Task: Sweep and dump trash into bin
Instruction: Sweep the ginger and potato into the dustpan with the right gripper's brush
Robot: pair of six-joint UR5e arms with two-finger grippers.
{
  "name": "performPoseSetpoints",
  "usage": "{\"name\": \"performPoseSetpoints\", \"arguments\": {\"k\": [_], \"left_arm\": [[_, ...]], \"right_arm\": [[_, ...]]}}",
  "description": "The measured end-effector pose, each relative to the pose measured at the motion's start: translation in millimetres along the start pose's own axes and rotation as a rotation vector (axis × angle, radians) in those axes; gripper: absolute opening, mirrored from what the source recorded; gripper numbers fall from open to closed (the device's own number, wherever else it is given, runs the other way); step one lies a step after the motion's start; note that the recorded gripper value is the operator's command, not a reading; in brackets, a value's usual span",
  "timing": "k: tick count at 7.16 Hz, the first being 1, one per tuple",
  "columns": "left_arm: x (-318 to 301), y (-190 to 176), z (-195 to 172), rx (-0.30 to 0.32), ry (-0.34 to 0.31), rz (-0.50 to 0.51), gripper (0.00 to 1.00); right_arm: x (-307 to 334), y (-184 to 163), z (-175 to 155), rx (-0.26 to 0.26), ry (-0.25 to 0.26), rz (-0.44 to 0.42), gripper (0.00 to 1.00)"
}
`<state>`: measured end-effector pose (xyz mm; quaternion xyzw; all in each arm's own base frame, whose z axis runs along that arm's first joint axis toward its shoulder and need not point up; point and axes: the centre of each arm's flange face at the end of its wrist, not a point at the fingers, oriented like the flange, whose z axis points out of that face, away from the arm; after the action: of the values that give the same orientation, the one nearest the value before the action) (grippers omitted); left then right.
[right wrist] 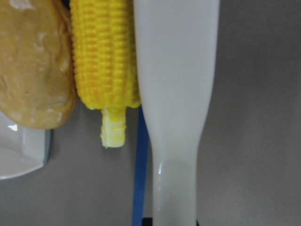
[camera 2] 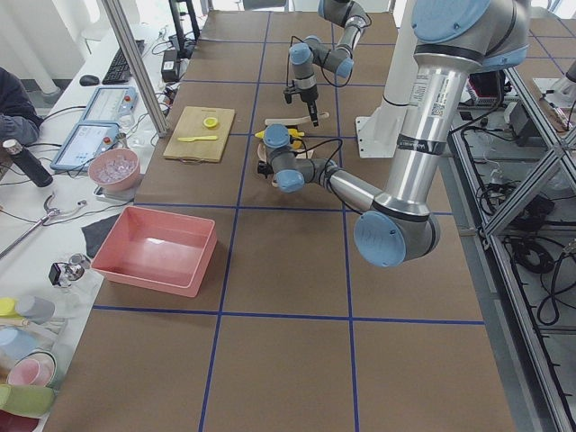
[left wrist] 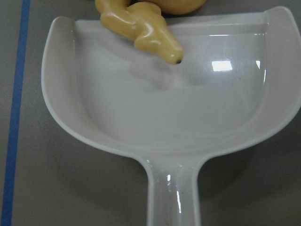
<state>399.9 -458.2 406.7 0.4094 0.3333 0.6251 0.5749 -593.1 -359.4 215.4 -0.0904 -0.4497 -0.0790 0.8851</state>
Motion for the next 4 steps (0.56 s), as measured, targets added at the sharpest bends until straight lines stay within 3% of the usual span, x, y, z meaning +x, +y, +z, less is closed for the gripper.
{"name": "performPoseSetpoints", "arguments": {"k": [4], "left_arm": [[0,-1,1,0.0,-0.001,0.002,0.94]], "right_arm": [[-34,6,-1,0.047,-0.119,0.017,0.0]]}}
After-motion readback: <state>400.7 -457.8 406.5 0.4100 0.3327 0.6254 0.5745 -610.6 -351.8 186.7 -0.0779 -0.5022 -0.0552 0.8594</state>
